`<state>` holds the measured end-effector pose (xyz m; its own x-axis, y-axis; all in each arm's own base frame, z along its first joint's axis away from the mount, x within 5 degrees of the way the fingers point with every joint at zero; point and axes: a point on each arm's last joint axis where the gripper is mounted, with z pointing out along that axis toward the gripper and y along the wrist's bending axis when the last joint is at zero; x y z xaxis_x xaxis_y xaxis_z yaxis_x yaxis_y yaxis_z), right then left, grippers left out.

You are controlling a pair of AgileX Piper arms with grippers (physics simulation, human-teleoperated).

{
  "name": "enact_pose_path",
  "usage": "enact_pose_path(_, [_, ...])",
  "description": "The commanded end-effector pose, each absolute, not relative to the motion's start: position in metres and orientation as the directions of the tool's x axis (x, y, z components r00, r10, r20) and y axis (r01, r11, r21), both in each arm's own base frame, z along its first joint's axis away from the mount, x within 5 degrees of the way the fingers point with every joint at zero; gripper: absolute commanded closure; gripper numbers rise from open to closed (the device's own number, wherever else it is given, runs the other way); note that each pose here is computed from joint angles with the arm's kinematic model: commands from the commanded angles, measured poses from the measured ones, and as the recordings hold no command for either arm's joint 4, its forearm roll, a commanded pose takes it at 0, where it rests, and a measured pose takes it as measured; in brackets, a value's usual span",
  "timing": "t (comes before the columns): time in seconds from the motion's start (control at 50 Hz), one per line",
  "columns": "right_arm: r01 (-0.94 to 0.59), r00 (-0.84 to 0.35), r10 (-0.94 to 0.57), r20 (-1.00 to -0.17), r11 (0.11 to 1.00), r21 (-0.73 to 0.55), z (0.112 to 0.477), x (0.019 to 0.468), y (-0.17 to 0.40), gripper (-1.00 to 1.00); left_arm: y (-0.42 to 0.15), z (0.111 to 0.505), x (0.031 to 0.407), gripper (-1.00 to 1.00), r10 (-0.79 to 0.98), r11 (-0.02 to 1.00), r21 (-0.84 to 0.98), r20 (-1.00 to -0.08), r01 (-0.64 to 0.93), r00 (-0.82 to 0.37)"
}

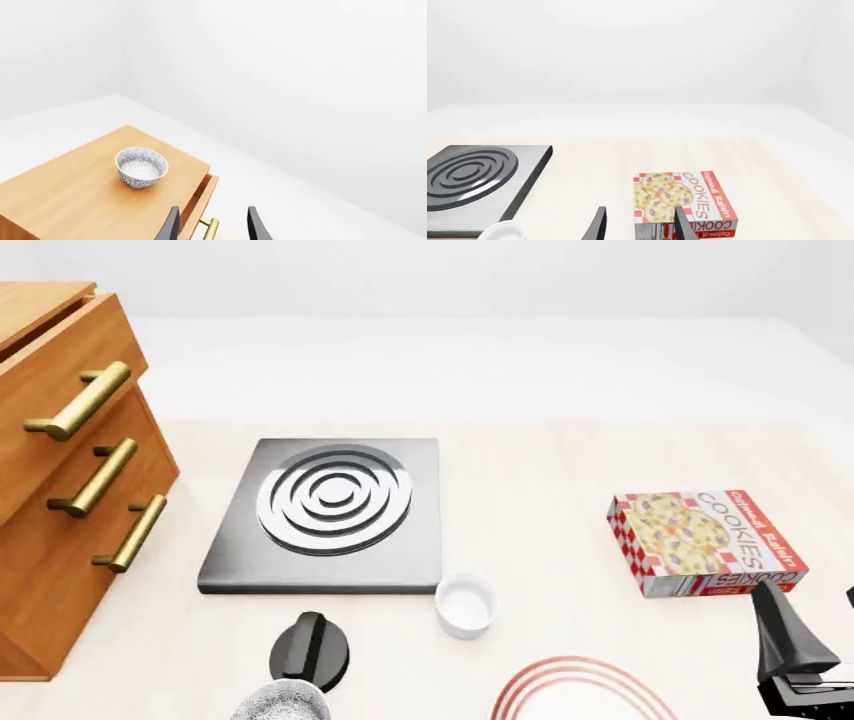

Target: Pick the akita bowl on the wooden cabinet and place it on the plate.

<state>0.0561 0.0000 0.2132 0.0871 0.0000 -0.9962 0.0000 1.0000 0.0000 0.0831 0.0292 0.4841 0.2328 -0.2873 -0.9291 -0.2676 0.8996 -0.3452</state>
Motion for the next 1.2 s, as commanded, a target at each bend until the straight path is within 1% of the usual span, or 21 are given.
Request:
enact_pose_path(0.02, [0.0, 0.087, 0.0, -0.996, 1.0, 0.0, 0.213, 0.056, 0.0, -1.0, 0.038, 0.494, 0.087, -1.0, -0.303, 0.866, -0.383, -0.914, -0.321, 0.271])
enact_pose_path(0.34, [0.0, 0.087, 0.0, -0.996, 1.0, 0.0, 0.213, 0.056, 0.0, -1.0, 0.047, 0.509, 0.093, -1.0, -0.277, 0.852, -0.379, -0.912, -0.362, 0.302])
enact_pose_path(0.56, [0.0, 0.087, 0.0, -0.996, 1.0, 0.0, 0.213, 0.056, 0.0, -1.0, 0.059, 0.517, 0.105, -1.0, -0.259, 0.836, -0.375, -0.913, -0.401, 0.314])
enact_pose_path(0.8, [0.0, 0.087, 0.0, -0.996, 1.0, 0.0, 0.213, 0.056, 0.0, -1.0, 0.08, 0.509, 0.13, -1.0, -0.249, 0.815, -0.359, -0.926, -0.455, 0.283])
enact_pose_path(0.92, [0.0, 0.087, 0.0, -0.996, 1.0, 0.0, 0.213, 0.056, 0.0, -1.0, 0.085, 0.511, 0.134, -1.0, -0.251, 0.807, -0.359, -0.927, -0.469, 0.278])
enact_pose_path(1.2, [0.0, 0.087, 0.0, -0.996, 1.0, 0.0, 0.213, 0.056, 0.0, -1.0, 0.108, 0.508, 0.146, -1.0, -0.288, 0.752, -0.398, -0.915, -0.525, 0.281])
